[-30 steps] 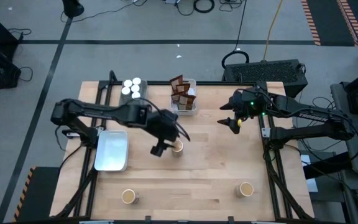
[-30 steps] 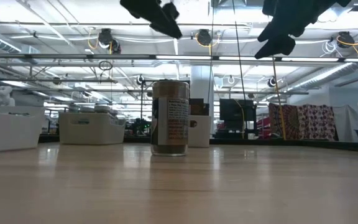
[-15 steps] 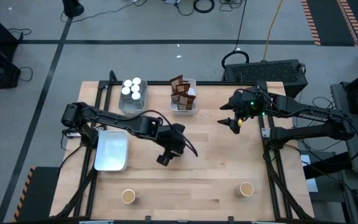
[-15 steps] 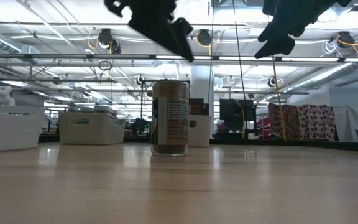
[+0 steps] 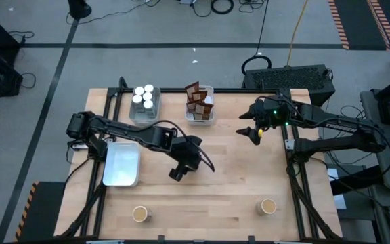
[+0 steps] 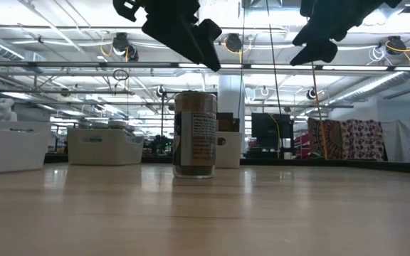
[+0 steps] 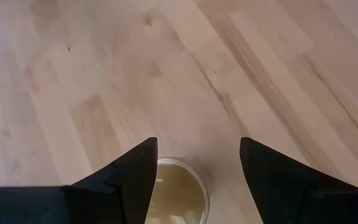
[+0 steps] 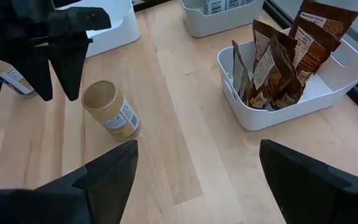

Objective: Sort spices by type
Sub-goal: Put the top gold seasoning bottle into the bottom white bin

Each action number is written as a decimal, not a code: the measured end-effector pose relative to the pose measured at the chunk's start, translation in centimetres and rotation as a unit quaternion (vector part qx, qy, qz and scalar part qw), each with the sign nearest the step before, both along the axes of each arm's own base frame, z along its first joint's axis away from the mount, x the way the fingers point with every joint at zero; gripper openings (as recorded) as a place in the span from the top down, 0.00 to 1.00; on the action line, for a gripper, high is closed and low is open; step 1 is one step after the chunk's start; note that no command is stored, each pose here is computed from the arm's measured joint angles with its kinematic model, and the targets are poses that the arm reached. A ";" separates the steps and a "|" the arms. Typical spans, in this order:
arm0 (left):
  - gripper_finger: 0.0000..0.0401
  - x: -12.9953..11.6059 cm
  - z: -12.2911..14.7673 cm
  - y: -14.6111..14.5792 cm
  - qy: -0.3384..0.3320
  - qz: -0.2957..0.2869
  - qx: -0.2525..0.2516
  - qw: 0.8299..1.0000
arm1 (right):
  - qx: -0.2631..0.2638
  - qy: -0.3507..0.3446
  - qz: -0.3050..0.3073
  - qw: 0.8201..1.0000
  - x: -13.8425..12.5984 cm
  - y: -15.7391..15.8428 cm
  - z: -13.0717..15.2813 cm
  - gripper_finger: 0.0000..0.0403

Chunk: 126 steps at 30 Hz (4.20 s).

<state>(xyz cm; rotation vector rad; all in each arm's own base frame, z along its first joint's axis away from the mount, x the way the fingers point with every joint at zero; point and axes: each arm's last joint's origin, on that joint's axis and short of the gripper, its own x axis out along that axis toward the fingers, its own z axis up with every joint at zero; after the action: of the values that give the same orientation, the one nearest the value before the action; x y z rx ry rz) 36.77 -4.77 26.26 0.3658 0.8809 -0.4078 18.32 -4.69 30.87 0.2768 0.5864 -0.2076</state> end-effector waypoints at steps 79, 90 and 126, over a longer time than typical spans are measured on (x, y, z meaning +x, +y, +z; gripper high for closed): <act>0.29 -6.4 2.9 5.4 0.172 0.287 -0.066 0.940 | -0.011 0.006 0.009 1.000 0.0 0.0 -0.1 0.21; 0.29 -12.8 7.8 5.4 0.128 0.492 -0.106 0.855 | -0.043 -0.035 0.021 0.998 0.4 -0.1 0.7 0.21; 0.29 -21.7 -1.8 3.4 0.213 0.674 -0.090 0.702 | -0.058 -0.006 0.038 0.998 3.2 -0.9 -1.1 0.21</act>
<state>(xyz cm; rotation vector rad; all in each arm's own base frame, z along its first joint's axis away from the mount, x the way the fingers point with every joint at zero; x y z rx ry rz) 15.10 -1.41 24.48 -0.6341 1.3093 0.8425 21.56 -5.57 29.76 0.1439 0.5689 -0.1658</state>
